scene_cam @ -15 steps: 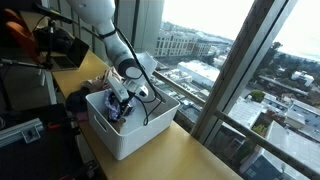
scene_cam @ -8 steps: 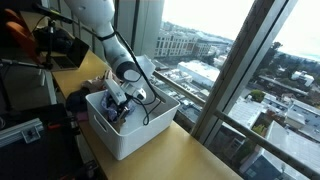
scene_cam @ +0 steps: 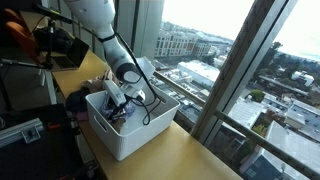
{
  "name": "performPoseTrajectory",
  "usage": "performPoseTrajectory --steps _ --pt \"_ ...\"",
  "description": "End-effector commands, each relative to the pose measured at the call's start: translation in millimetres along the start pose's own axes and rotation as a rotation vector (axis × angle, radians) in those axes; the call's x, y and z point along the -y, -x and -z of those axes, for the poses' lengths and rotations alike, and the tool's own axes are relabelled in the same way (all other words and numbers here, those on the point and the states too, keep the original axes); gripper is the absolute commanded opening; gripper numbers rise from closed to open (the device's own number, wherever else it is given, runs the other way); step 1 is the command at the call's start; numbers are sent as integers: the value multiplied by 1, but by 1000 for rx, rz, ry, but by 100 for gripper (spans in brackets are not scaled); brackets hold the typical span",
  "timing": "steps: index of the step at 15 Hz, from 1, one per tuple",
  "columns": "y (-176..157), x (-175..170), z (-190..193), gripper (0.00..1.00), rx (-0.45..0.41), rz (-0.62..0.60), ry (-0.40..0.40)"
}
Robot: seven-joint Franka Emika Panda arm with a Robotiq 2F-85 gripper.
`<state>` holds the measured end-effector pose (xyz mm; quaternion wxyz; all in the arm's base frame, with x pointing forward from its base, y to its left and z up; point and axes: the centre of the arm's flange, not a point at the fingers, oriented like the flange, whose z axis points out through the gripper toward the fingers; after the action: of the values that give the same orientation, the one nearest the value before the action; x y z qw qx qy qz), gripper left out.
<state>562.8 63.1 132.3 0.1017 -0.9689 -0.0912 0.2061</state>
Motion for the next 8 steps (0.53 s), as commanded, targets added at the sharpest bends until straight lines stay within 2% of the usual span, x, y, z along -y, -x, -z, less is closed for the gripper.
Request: performPoseTrajectory --steps 1,3,4,8 --pt "13 4 22 2 18 36 -27" --pt "26 17 45 5 11 56 -21" --pt "33 26 60 2 4 68 -15" --pt "56 65 119 4 -35 107 20"
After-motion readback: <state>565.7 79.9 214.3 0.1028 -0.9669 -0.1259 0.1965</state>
